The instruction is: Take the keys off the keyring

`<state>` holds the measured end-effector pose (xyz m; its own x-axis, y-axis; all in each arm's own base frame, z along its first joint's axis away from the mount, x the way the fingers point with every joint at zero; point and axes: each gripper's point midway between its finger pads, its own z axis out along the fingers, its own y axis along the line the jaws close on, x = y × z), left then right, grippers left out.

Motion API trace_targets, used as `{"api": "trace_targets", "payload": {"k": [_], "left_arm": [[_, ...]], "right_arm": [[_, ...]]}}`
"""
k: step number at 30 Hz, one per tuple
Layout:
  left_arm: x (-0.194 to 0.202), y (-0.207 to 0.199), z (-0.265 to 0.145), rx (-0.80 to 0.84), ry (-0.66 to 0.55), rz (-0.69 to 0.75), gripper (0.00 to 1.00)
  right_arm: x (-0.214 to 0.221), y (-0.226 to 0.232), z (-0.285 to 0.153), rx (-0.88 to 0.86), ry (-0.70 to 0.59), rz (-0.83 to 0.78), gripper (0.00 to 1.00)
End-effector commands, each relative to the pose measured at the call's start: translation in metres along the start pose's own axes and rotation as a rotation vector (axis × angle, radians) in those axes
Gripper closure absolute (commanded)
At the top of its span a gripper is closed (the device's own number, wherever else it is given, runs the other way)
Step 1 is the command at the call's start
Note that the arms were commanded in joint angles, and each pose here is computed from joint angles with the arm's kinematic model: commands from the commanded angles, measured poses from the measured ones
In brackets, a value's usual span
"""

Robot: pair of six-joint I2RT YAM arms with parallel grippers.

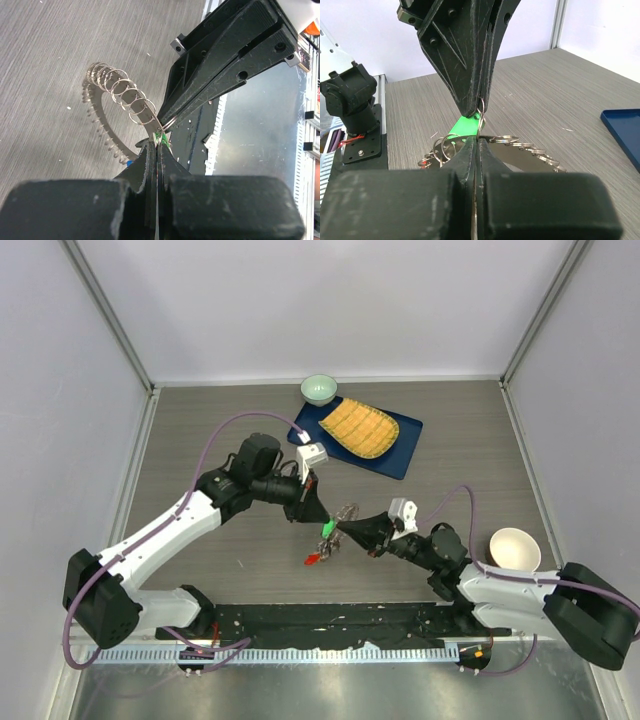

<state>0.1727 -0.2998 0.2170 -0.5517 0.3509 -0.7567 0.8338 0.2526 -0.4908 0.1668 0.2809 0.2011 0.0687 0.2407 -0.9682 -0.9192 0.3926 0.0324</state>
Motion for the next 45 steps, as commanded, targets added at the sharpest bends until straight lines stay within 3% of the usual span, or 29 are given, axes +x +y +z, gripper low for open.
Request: {"api": "trace_targets", "payload": {"k": [1,3,8,16,30,45], "left_arm": [[-0.013,-0.006,-0.003,0.022,-0.054,0.068,1.0],[-0.008,-0.002,-0.003,0.005,-0.039,0.068,1.0],[-0.001,0.007,-0.002,-0.032,-0.01,0.071,1.0],[0.004,0.013,-0.001,-0.057,0.017,0.068,1.0],[0.007,0.023,-0.001,-0.11,0.031,0.036,1.0],[0.01,0.018,0.006,-0.069,0.034,-0.053,1.0]], "right_arm": [[-0.027,-0.006,0.015,0.019,-0.025,-0.064,0.99],[-0.033,-0.008,0.014,0.032,-0.018,-0.081,0.99],[-0.019,-0.016,0.013,0.049,0.156,-0.141,0.99],[-0.014,-0.023,0.017,0.07,0.333,-0.143,0.99],[-0.008,-0.017,0.022,0.092,0.576,-0.233,0.99],[-0.032,-0.022,0.037,0.194,0.587,-0.293,0.99]]}}
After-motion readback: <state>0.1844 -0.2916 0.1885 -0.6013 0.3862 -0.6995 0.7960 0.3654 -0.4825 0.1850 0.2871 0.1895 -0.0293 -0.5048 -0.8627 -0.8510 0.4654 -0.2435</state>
